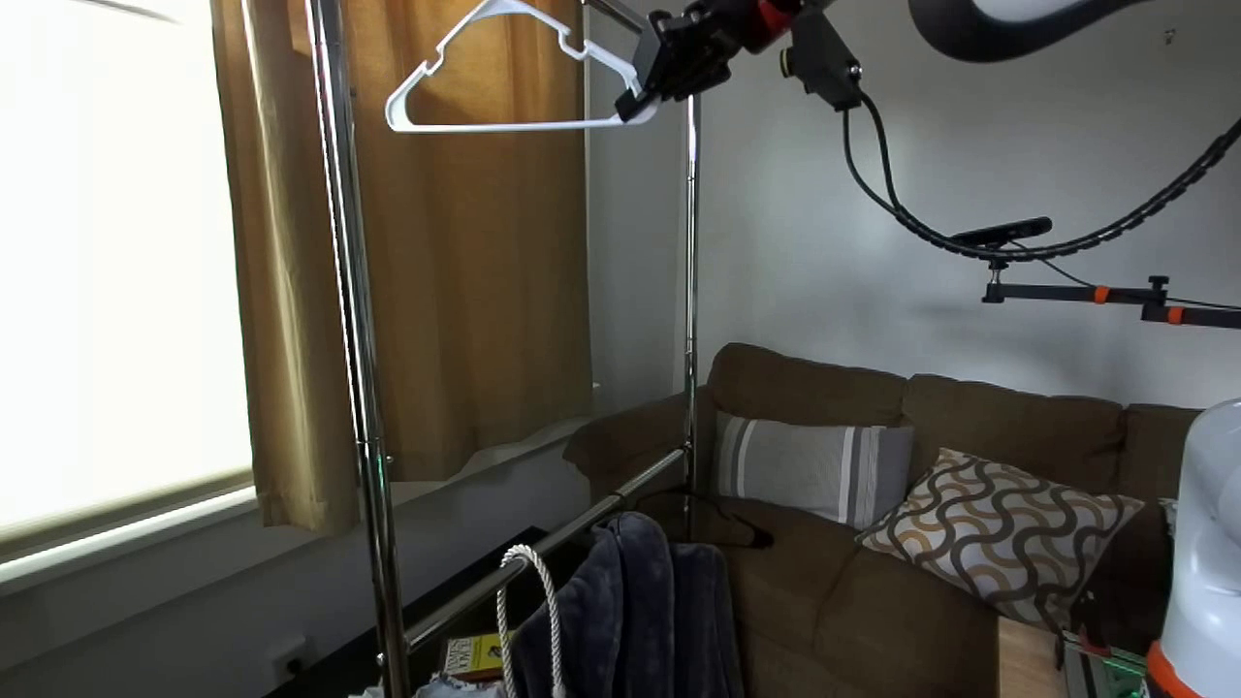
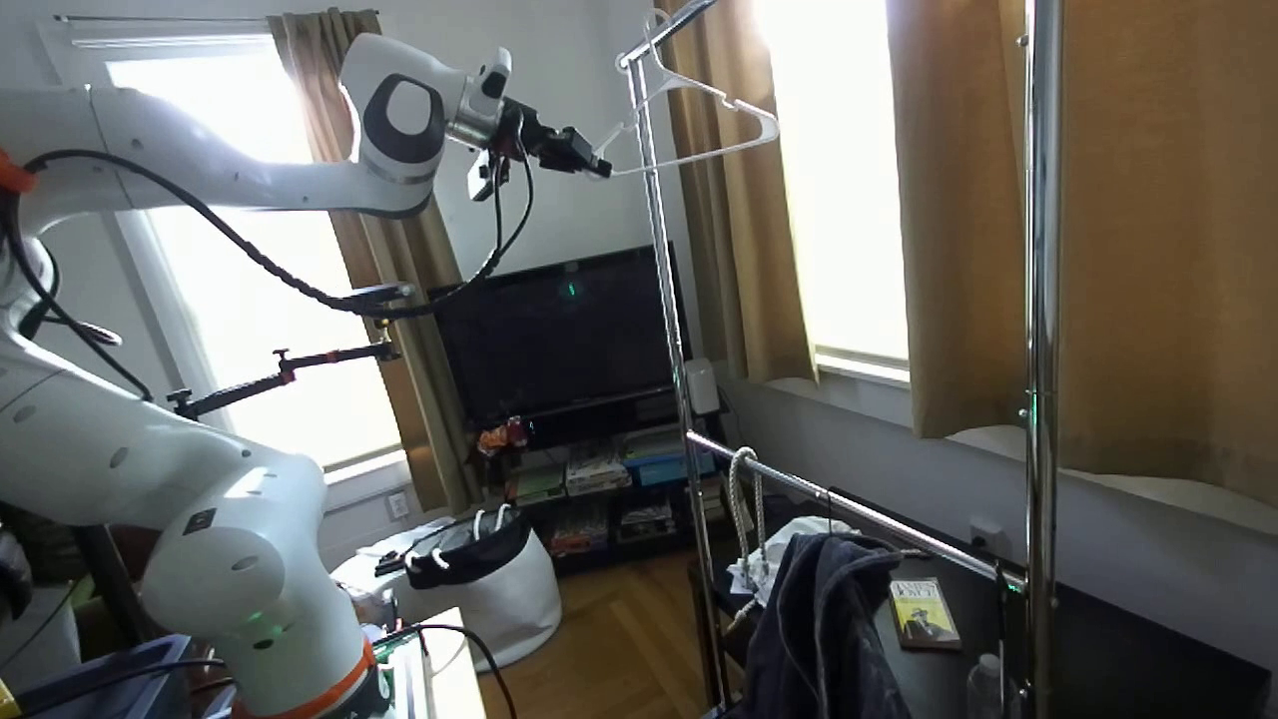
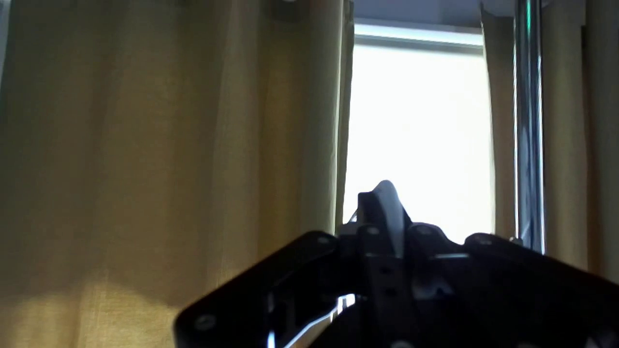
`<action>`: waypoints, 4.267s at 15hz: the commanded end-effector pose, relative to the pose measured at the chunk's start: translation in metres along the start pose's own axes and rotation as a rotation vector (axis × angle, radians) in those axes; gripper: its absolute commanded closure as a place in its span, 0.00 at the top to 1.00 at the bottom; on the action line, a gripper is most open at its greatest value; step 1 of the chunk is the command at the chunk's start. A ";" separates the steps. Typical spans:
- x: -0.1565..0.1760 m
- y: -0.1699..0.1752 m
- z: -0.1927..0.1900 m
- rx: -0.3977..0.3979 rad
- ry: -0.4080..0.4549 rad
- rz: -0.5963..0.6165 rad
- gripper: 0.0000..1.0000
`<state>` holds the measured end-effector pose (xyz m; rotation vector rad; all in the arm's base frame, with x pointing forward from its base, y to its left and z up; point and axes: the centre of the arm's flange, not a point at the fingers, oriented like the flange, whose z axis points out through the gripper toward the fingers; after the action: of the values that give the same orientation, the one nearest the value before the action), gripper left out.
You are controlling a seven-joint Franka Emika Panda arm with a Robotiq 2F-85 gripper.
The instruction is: Remove the hanger from the top left of the clothes hanging rail to the right side of the top clothes hanging rail
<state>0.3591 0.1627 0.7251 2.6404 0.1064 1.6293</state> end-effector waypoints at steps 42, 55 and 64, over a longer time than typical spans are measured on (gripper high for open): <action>-0.137 0.321 0.036 -0.467 -0.573 0.527 0.01; -0.069 0.501 -0.029 0.005 -0.329 0.379 0.01; -0.002 0.493 -0.070 -0.181 -0.126 0.376 0.01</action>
<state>0.3122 -0.3305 0.7741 2.8262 -0.5107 1.4381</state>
